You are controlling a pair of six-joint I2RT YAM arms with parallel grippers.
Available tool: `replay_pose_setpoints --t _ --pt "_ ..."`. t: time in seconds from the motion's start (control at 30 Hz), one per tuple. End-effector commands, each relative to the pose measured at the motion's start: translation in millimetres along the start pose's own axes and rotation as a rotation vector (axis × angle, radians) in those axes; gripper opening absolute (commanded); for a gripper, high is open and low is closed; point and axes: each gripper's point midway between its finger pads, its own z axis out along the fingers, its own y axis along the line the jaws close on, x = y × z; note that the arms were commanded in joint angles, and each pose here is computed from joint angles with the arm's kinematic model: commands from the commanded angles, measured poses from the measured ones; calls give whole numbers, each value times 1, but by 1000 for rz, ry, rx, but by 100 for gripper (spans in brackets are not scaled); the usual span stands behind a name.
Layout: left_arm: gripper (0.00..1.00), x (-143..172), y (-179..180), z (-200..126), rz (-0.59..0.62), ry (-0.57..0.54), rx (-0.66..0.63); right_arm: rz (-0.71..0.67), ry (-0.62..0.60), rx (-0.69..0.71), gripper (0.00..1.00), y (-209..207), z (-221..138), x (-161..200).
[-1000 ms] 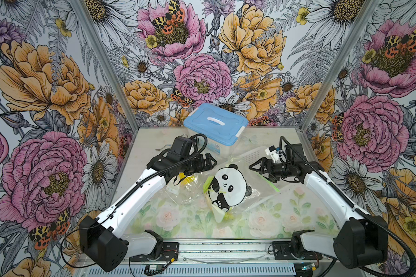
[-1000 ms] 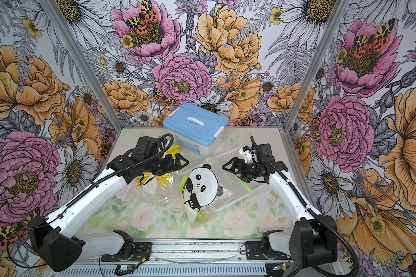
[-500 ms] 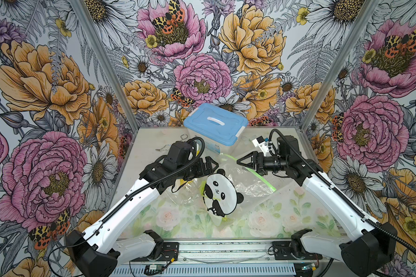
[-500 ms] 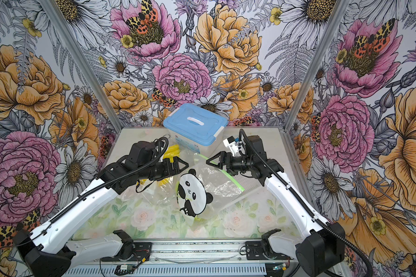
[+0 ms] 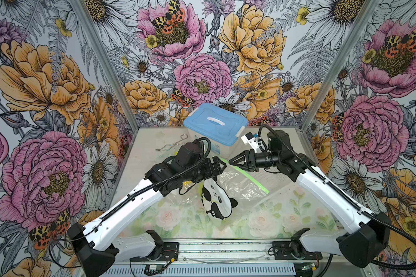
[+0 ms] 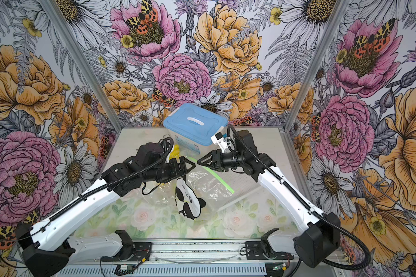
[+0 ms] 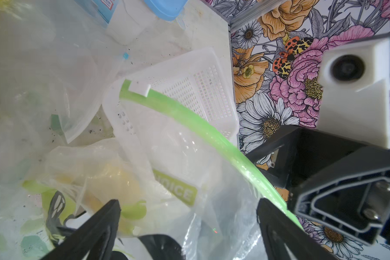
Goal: Open the zip-top bag and take out the banana
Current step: Pick up the zipper food storage bag at the center of the board.
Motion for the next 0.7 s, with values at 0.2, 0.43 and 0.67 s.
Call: replay_pose_setpoints --t 0.2,0.43,0.67 --pt "79 -11 -12 7 10 -33 -6 -39 0 -41 40 20 0 -3" --pt "82 -25 10 -26 -61 -114 14 -30 0 -12 48 8 12 -15" --pt "83 -37 43 -65 -157 -202 44 -21 23 -11 31 1 26 -30"
